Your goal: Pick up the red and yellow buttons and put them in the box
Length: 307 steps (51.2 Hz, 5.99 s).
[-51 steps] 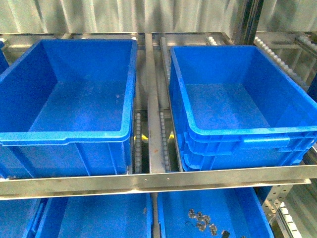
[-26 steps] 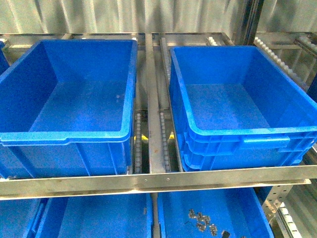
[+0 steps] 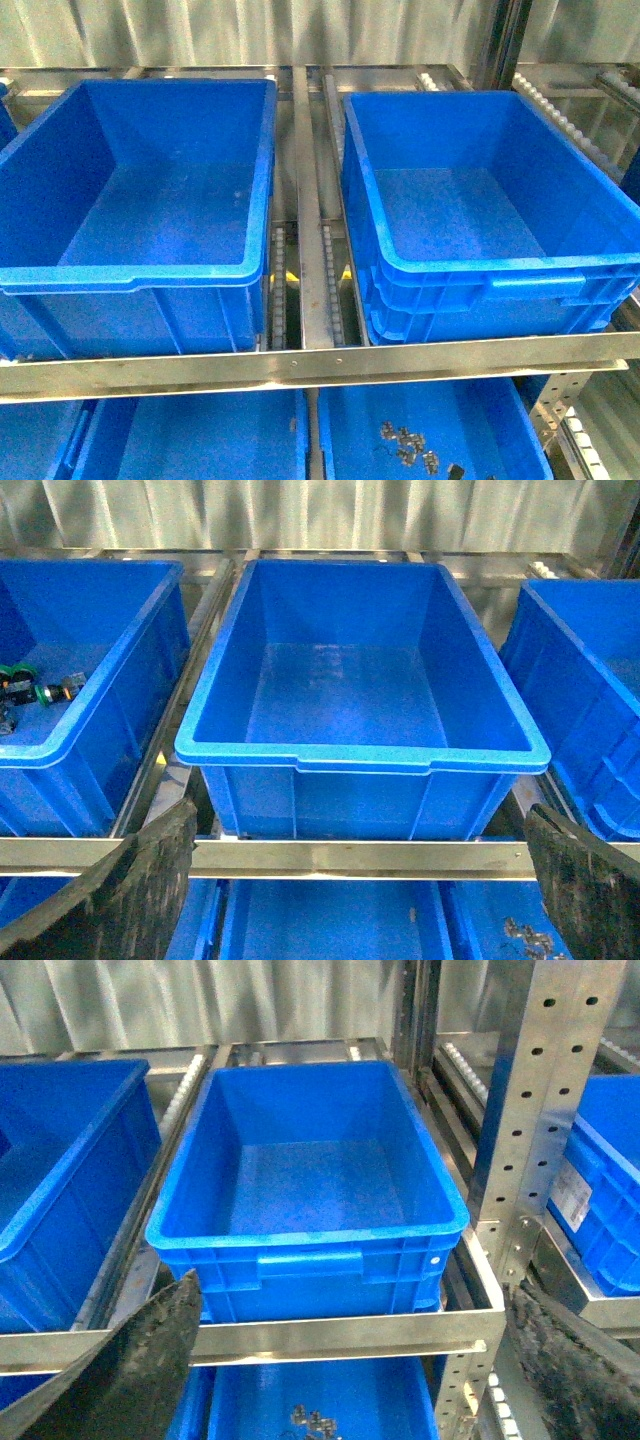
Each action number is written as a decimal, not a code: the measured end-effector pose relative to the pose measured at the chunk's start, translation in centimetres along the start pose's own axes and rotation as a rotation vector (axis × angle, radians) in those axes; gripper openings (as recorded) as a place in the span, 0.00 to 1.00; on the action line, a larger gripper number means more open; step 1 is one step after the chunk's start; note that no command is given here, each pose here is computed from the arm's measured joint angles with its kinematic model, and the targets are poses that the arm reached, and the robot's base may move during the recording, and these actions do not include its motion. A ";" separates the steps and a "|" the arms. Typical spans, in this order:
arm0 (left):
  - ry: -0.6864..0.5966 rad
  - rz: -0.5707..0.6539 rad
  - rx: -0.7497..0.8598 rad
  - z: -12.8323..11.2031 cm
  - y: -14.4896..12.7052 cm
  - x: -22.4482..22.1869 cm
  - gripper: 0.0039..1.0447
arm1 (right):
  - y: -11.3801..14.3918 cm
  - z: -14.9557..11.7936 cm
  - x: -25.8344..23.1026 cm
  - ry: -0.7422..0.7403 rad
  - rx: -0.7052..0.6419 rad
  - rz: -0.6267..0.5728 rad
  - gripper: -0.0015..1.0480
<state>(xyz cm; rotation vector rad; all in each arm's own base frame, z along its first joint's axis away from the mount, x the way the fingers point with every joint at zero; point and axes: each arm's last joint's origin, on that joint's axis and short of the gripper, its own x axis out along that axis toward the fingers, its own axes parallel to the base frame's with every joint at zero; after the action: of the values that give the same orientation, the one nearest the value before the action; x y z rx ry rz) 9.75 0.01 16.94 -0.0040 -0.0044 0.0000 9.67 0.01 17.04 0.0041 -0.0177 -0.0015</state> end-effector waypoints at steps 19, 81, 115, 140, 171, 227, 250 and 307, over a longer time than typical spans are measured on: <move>0.000 0.000 0.000 0.0 0.0 0.0 0.92 | 0.0 0.0 0.0 0.001 0.000 0.000 0.93; 0.179 0.090 -0.128 1.8 0.2 2.3 0.92 | 0.0 0.0 0.0 0.002 0.000 0.002 0.93; 0.196 0.249 -0.052 4.0 3.1 19.5 0.92 | 0.0 0.0 0.0 0.002 0.000 0.002 0.93; 0.295 0.257 0.032 -1.6 -0.1 31.9 0.92 | 0.0 0.0 0.0 0.002 0.000 0.002 0.93; 0.417 0.388 0.051 -6.9 2.0 39.2 0.92 | 0.0 0.0 0.0 0.002 0.000 0.002 0.93; 0.399 0.368 0.029 -8.7 0.1 44.1 0.92 | 0.0 0.0 0.0 0.002 0.000 0.002 0.93; 0.441 0.380 0.041 -10.6 0.0 44.6 0.92 | 0.0 0.0 0.0 0.002 0.000 0.002 0.93; 0.430 0.393 -0.038 -11.8 -0.2 44.1 0.29 | 0.0 0.0 0.0 0.002 0.000 0.002 0.93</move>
<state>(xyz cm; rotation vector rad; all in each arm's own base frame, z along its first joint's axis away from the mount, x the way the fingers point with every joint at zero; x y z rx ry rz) 53.94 -0.24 5.29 -0.0432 0.4268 0.3919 9.66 0.00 17.01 0.0036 -0.0158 0.0000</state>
